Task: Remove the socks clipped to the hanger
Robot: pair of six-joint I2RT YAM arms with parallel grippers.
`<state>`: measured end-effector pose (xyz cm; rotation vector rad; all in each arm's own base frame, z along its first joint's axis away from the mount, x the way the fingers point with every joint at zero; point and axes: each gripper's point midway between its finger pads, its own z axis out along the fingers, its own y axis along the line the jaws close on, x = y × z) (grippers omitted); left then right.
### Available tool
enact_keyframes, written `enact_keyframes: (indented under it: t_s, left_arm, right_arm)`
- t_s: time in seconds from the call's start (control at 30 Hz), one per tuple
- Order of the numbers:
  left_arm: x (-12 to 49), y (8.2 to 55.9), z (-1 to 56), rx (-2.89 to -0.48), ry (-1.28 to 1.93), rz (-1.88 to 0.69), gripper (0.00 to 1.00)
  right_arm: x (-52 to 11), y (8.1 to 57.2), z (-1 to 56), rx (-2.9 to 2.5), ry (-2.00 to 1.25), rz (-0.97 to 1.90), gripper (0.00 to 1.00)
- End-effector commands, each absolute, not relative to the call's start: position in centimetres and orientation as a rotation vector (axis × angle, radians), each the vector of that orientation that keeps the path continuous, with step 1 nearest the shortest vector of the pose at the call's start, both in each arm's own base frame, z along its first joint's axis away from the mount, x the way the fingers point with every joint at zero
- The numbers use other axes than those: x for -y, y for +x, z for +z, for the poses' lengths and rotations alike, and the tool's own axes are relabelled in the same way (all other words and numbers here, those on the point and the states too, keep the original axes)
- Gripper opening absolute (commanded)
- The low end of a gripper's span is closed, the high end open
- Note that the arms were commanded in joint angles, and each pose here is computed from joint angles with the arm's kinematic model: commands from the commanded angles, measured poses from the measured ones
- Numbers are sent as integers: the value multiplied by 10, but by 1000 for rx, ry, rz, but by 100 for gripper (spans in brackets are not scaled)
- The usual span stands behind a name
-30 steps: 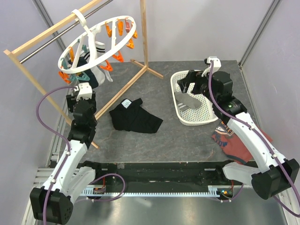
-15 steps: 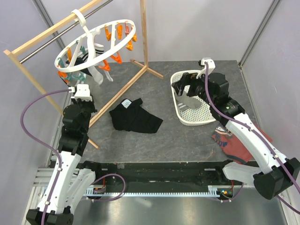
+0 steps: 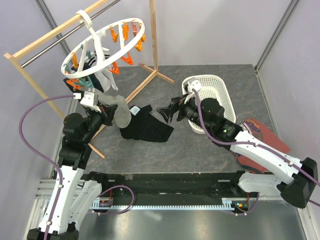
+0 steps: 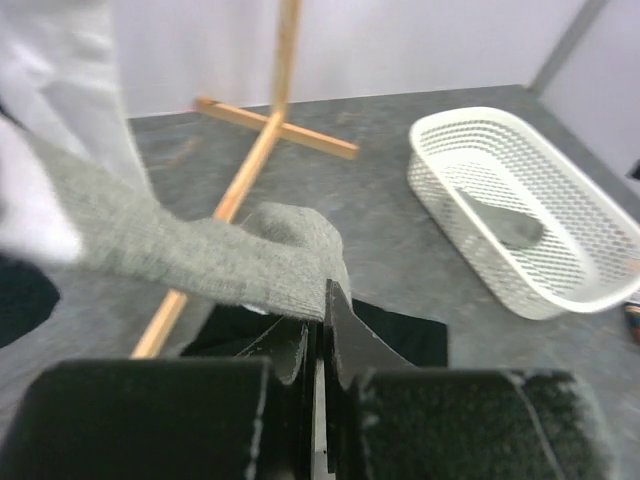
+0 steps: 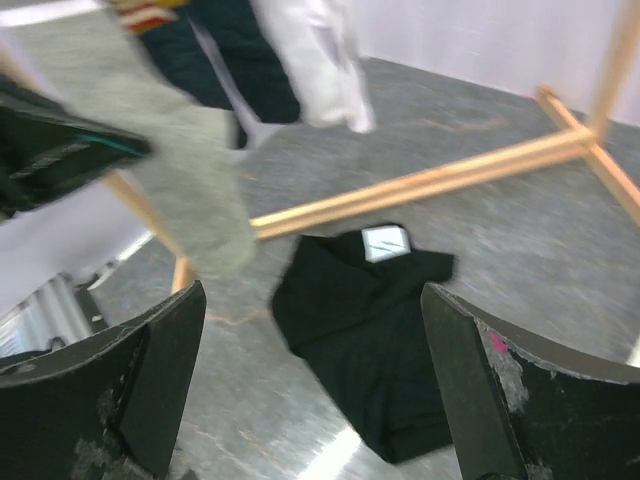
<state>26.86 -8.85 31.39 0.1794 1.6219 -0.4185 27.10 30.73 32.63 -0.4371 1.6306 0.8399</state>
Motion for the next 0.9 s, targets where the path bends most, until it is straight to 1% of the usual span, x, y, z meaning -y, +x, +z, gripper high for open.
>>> enact_keyframes:
  t_s: [0.0, 0.07, 0.13, 0.17, 0.23, 0.27, 0.47, 0.6, 0.7, 0.73, 0.77, 0.8, 0.83, 0.87]
  left_arm:
    - [123, 245, 339, -1570, 264, -659, 2]
    - [124, 243, 343, -1555, 260, -677, 2]
    - [126, 242, 348, -1532, 253, -694, 2]
    - [128, 239, 352, -1521, 263, -707, 2]
    - [130, 239, 356, -1513, 264, -724, 2]
    - [132, 237, 357, -1514, 259, -747, 2]
    - [142, 232, 358, -1514, 238, -859, 2]
    - [143, 231, 357, -1520, 225, -875, 2]
    - [141, 232, 358, -1517, 201, -877, 2]
    - [141, 232, 358, -1517, 197, -876, 2]
    - [140, 233, 357, -1520, 191, -874, 2]
    - [140, 232, 358, -1518, 187, -877, 2]
    - [140, 233, 356, -1524, 175, -881, 2]
    - [139, 234, 356, -1525, 158, -880, 2]
  right_arm:
    - [-340, 247, 368, -1412, -495, 864, 96]
    - [-359, 230, 375, -1357, -545, 867, 96]
    - [-373, 235, 364, -1357, -576, 772, 97]
    - [-383, 228, 371, -1337, -584, 774, 97]
    - [-395, 235, 359, -1346, -620, 671, 98]
    - [-401, 232, 365, -1321, -621, 668, 98]
    - [-432, 243, 349, -1284, -703, 584, 98]
    - [-444, 257, 327, -1285, -720, 504, 98]
    - [-454, 261, 322, -1279, -723, 498, 98]
    - [-457, 262, 328, -1271, -711, 508, 98]
    - [-459, 263, 328, -1272, -703, 517, 97]
    - [-461, 266, 326, -1281, -690, 507, 92]
    - [-461, 269, 334, -1278, -659, 505, 86]
    - [-461, 272, 335, -1286, -638, 499, 75]
